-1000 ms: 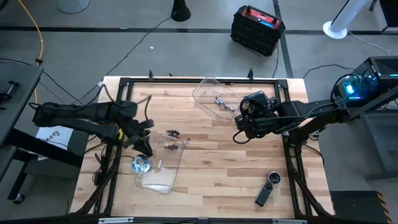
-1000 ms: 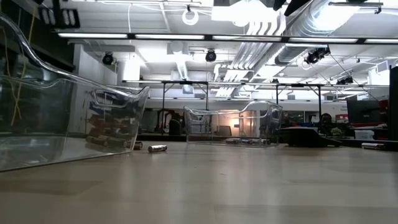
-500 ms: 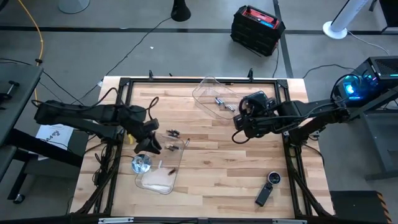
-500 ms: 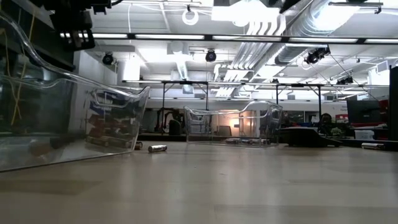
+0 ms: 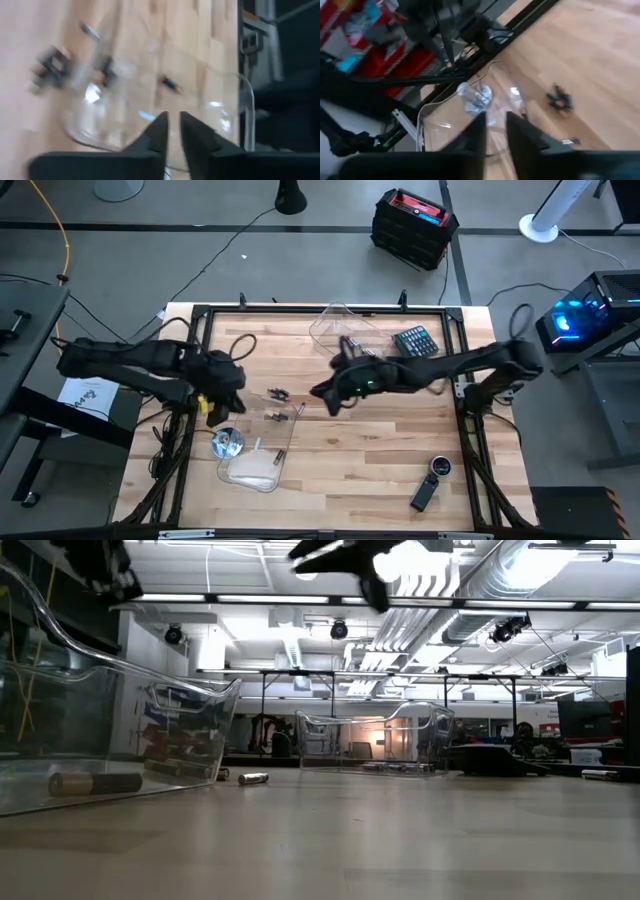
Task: Sort batteries
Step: Move the bottom transparent bin to the middle right of the table
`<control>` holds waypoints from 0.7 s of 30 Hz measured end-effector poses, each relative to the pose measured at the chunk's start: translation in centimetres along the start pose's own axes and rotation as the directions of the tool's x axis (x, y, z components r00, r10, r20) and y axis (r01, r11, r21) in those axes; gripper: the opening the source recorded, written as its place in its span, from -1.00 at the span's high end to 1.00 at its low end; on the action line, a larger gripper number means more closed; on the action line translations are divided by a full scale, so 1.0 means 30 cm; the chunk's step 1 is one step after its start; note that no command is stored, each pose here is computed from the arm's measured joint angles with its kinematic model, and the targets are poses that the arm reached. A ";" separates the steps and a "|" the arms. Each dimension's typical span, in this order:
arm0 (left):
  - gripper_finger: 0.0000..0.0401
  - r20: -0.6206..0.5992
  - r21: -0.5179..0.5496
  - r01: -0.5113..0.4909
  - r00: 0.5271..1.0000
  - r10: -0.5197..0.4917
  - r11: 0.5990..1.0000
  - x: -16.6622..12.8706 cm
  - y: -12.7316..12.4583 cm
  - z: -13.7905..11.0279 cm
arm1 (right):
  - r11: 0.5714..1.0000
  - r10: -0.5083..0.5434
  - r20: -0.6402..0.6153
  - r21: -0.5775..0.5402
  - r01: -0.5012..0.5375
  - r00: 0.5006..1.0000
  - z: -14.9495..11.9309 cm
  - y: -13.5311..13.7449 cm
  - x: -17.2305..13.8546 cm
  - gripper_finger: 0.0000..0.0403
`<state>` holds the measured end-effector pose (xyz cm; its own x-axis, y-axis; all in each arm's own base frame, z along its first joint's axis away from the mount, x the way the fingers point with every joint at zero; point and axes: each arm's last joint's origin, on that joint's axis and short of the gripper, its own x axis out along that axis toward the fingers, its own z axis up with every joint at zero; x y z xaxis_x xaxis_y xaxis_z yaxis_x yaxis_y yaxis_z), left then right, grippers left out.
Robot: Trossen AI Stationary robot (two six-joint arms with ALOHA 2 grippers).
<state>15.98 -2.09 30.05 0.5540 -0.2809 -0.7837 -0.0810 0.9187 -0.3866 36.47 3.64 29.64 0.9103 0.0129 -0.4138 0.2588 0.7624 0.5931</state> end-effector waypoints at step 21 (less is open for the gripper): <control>1.00 0.067 -0.047 -0.330 0.941 0.333 0.943 -0.078 0.005 0.003 | 0.959 -0.227 -0.436 -0.258 0.121 0.871 -0.110 0.000 0.493 1.00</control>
<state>14.74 -1.28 31.86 0.5499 0.0604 -0.8330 -0.2983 0.9458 -0.1284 48.87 5.97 21.24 0.5930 0.1204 -0.7962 0.2748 0.8992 0.3406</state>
